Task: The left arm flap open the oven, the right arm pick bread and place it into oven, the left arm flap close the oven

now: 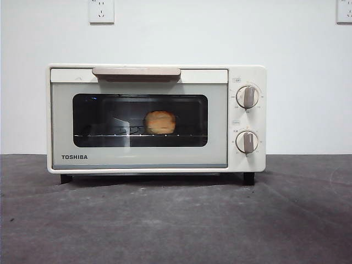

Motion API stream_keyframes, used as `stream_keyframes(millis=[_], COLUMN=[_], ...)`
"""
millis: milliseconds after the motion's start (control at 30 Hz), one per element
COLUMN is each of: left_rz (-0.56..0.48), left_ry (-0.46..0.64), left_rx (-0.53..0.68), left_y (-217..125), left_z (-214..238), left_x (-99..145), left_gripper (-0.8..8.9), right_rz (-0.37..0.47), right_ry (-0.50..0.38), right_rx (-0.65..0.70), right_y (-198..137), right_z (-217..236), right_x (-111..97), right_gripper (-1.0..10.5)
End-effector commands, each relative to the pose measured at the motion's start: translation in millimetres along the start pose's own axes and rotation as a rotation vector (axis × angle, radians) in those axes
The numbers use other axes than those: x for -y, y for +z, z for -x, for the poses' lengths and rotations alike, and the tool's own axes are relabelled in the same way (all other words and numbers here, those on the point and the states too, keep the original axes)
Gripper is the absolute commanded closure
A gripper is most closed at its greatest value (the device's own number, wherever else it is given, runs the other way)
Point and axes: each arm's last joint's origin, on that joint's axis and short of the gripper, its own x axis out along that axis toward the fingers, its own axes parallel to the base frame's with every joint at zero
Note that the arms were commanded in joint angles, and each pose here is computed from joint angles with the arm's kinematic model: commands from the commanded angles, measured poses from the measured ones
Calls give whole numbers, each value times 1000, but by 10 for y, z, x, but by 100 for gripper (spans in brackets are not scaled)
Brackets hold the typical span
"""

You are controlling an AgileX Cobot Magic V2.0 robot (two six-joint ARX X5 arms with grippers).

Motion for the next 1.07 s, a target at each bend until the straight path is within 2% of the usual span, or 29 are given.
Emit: stream_keyframes(millis=[33,333,1067], left_rz=[7,7,7], left_ry=[-1,-1,-1], left_rx=[-26,-26,-26], left_y=[-73,-73,-73], left_z=[-19,-19,-19], left_x=[5,5,5], left_gripper=[793,793,793], right_rz=[-5,-28,-23], right_ry=[-6,-43,-57], right_rx=[-2,-146,-119], right_y=[-59,-201,-175], right_z=[-10,1,-2], right_x=[8,21,25], right_gripper=[935,935,935])
